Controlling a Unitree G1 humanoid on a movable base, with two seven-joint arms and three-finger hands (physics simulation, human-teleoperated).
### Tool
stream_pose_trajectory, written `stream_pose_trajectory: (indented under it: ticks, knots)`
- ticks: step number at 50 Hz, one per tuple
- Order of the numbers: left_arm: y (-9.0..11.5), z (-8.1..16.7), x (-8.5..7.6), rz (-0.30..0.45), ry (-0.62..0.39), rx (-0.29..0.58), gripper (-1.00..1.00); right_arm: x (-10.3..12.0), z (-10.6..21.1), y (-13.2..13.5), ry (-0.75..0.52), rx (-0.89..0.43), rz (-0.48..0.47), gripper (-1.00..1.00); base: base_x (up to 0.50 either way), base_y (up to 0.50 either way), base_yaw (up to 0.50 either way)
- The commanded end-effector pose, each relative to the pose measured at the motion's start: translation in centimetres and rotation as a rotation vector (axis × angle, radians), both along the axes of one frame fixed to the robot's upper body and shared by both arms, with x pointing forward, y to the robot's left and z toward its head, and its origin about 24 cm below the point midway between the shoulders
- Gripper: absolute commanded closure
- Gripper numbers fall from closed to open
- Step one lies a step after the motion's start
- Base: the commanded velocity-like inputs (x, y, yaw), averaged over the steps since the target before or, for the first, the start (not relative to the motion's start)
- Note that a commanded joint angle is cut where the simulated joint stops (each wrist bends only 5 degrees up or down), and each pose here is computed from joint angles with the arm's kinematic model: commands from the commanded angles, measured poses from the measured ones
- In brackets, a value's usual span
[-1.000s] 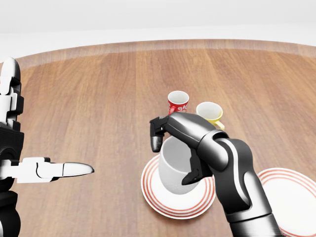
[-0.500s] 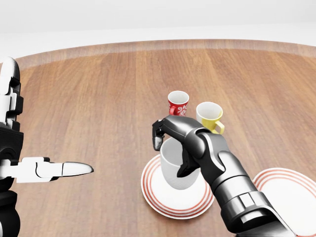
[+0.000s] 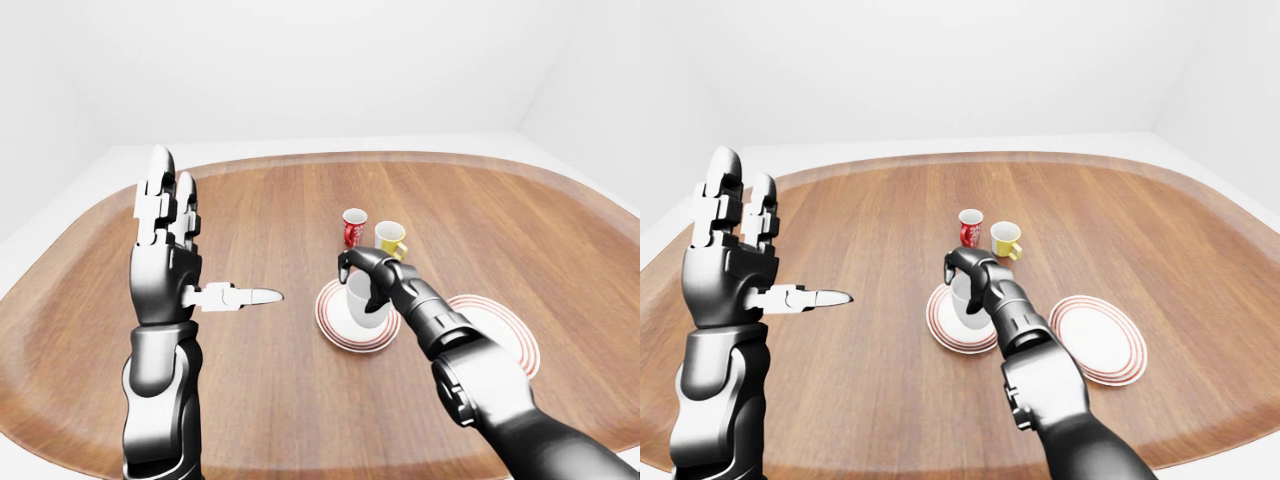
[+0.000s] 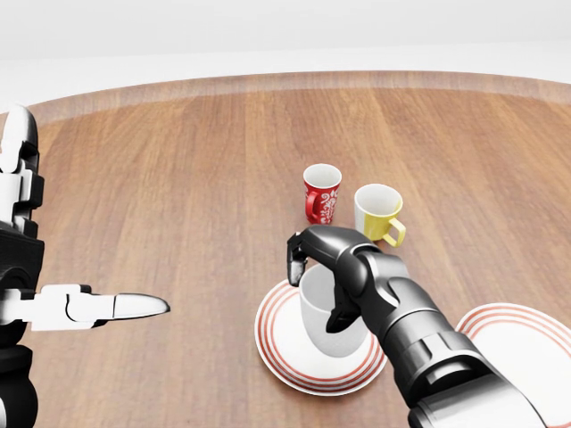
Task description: Put the white mug on the left plate.
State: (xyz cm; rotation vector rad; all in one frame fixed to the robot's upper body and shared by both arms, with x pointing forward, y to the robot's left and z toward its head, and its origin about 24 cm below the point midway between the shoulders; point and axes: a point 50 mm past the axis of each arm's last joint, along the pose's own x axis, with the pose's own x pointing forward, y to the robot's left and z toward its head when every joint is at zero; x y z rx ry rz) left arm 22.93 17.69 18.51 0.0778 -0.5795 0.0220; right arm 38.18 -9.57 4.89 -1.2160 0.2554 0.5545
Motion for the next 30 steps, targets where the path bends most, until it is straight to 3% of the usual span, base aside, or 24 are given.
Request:
stream_pose_trajectory:
  ticks: [1, 30]
  knots:
    - [0.0, 0.0, 0.0, -0.001, 0.001, -0.001, -1.0, 0.0, -0.2, 0.2, 0.0, 0.084, -0.051, 1.0, 0.0, 0.0, 0.0]
    - [0.1, 0.0, 0.0, 0.001, 0.0, 0.0, -1.0, -0.7, -1.5, 0.0, -0.01, 0.098, -0.088, 1.0, 0.0, 0.0, 0.0]
